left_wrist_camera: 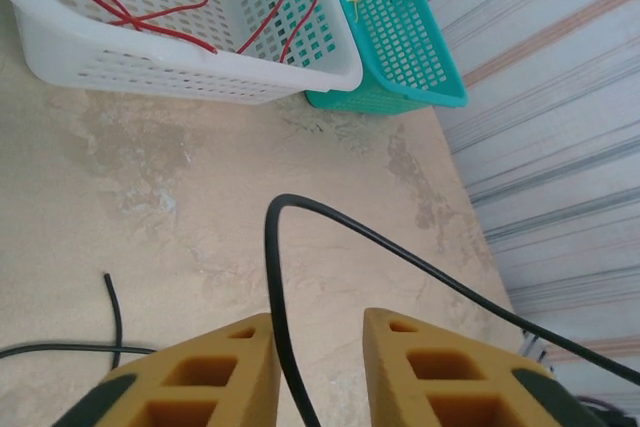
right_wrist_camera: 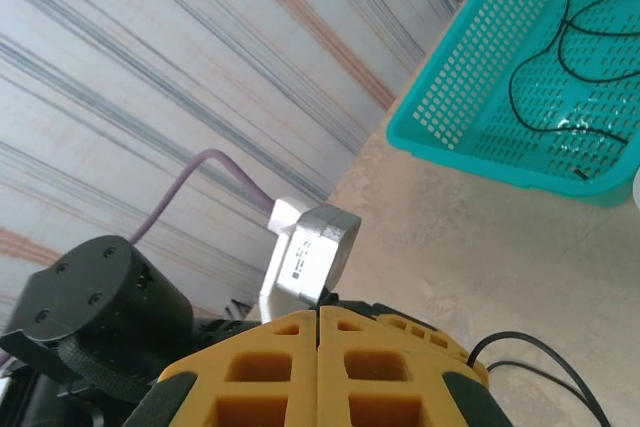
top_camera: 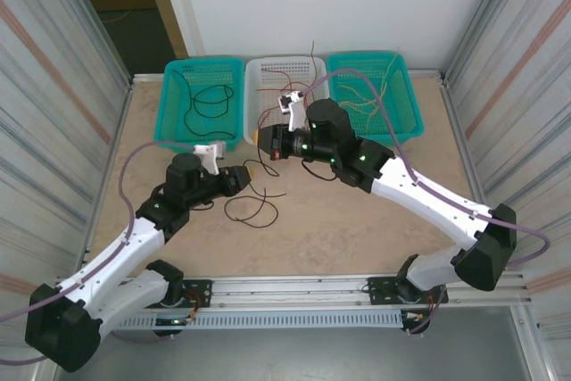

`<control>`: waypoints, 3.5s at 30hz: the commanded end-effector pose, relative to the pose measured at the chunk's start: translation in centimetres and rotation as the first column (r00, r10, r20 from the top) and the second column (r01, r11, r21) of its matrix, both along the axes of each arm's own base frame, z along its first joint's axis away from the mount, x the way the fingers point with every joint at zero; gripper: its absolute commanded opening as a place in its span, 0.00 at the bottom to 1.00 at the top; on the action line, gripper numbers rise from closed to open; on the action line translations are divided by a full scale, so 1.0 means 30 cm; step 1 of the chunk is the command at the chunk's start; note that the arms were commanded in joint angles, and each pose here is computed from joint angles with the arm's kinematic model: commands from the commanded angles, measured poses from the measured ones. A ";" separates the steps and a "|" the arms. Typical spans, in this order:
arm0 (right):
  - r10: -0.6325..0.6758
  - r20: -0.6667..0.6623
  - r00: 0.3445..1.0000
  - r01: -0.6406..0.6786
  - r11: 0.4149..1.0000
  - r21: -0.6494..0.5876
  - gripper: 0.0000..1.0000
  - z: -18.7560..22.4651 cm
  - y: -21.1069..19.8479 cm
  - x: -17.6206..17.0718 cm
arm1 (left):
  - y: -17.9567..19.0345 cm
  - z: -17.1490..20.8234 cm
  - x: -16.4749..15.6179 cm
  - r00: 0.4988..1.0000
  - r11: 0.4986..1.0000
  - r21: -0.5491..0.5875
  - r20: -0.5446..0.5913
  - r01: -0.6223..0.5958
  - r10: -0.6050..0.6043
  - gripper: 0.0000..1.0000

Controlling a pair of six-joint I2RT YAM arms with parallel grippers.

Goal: Untangle the cables

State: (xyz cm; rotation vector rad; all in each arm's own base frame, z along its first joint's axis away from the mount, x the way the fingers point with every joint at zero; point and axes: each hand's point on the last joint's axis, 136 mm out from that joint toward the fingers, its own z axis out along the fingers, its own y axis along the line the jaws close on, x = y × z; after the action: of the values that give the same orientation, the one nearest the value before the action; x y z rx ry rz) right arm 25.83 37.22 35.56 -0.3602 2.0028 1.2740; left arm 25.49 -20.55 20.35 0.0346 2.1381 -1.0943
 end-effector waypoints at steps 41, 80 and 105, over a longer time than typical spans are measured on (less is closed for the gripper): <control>-0.570 -0.103 0.815 0.565 0.821 -0.076 0.00 -0.033 -0.661 0.421 | -0.386 0.120 -0.272 0.787 0.796 0.174 0.132 0.580 -0.603 0.00; -0.272 -0.042 0.961 0.223 0.859 -0.460 0.58 -0.354 -0.282 0.099 | 0.518 0.359 0.768 0.895 0.895 0.019 0.026 -0.445 0.445 0.58; -0.237 -0.256 0.937 -0.068 0.596 -0.800 0.49 -0.959 -0.045 -0.055 | 0.340 -0.082 -0.024 0.928 0.921 0.256 -0.157 -0.293 0.339 0.50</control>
State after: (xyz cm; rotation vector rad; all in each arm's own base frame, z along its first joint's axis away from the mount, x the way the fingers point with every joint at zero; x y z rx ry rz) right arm 24.43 36.02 7.78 -0.5143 2.7504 0.3277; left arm 26.35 -11.14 20.20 -0.2830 2.2792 -0.7367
